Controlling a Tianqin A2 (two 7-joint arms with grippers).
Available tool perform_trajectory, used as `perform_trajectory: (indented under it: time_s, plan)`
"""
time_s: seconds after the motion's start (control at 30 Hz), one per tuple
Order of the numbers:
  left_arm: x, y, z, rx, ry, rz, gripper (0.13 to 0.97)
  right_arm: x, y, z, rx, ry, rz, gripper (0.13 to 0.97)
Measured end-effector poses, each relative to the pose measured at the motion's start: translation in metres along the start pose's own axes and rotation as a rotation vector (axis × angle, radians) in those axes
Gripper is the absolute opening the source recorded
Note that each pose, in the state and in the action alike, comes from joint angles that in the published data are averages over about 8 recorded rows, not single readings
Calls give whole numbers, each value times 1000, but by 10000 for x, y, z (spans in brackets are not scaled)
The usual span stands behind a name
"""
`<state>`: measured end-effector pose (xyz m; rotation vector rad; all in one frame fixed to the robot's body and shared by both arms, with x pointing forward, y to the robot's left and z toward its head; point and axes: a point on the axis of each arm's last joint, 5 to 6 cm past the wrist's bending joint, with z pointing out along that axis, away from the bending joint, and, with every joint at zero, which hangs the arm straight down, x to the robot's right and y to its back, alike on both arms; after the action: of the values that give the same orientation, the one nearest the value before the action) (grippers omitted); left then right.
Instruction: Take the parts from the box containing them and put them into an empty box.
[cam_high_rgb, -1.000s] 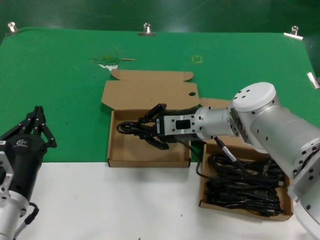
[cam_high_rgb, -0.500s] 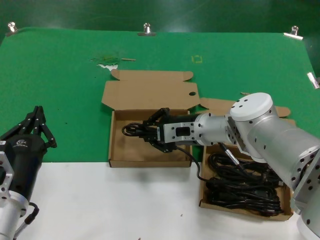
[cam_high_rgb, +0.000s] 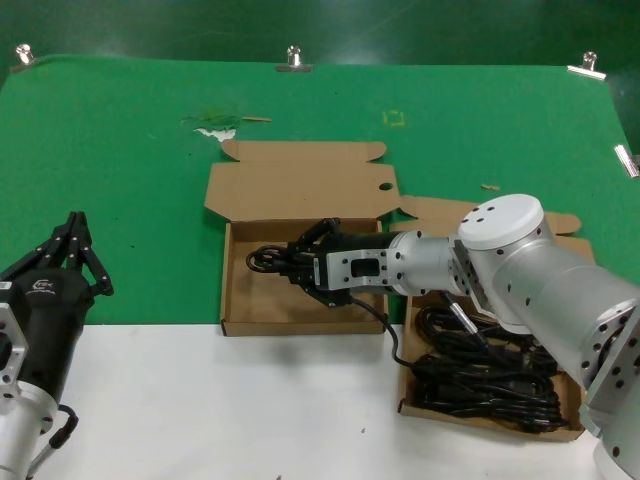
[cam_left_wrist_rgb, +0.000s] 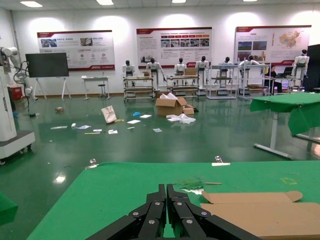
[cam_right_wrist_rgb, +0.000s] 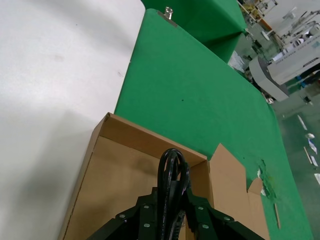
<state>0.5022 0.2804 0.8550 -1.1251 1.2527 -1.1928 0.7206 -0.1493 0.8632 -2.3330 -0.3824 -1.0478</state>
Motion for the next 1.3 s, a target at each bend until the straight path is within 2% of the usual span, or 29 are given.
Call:
perform_trajectory:
  time_s: [0.27, 0.57, 0.87, 1.1, 1.17, 1.3]
  plan:
    - [0, 0, 0, 0, 0, 0, 151, -19, -13, 14, 3, 9, -8, 238]
    - [0, 0, 0, 0, 0, 0, 151, -24, -29, 24, 11, 19, -12, 285]
    - [0, 0, 0, 0, 0, 0, 152, -18, -27, 22, 9, 23, -19, 398]
    - [0, 0, 0, 0, 0, 0, 174, -36, -33, 30, 12, 24, -12, 553]
    - [0, 0, 0, 0, 0, 0, 185, -69, -45, 44, 18, 25, 2, 576]
    - [0, 0, 0, 0, 0, 0, 210, -191, -89, 91, 38, 31, 55, 672]
